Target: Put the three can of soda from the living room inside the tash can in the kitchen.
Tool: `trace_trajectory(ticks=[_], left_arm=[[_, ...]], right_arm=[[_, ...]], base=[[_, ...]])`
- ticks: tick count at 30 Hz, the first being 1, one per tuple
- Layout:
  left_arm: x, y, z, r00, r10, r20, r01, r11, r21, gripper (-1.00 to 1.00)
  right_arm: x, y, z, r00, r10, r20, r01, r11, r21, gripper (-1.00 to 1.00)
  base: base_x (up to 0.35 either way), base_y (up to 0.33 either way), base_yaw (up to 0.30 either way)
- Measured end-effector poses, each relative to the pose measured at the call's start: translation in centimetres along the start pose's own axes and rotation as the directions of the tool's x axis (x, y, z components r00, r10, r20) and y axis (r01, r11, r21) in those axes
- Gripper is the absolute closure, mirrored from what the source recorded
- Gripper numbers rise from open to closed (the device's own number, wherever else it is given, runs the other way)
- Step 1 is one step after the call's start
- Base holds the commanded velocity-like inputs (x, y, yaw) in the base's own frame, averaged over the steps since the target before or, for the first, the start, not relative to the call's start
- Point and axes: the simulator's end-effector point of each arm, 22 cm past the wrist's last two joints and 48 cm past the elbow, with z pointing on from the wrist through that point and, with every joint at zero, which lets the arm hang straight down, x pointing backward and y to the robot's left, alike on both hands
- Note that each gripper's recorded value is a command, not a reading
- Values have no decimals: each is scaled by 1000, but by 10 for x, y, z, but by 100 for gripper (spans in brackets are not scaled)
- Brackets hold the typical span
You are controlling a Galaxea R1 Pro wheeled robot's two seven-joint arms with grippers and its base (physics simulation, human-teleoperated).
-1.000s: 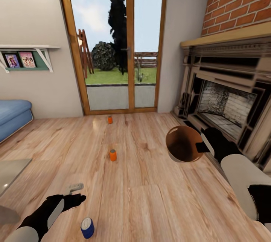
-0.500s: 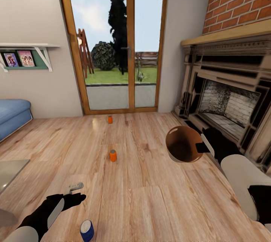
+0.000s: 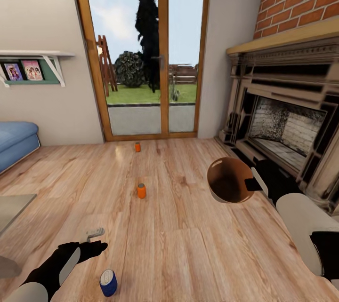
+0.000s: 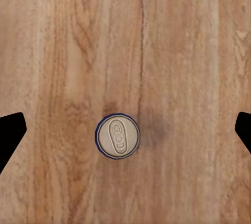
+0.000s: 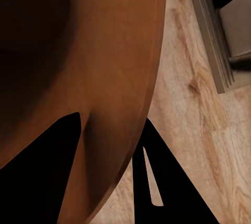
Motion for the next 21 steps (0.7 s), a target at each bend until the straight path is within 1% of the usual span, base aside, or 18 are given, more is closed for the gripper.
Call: trace_trajectory(ticks=[15, 21], left_arm=[[25, 4, 23, 1000, 3, -3, -3, 1000, 1, -100], [27, 4, 23, 1000, 3, -5, -3, 1000, 1, -100]], right_arm=[[25, 7, 25, 1000, 1, -3, -1, 1000, -1, 100], [25, 6, 25, 1000, 1, -3, -1, 1000, 1, 100]], base=[[0, 0, 0], [1, 0, 0]])
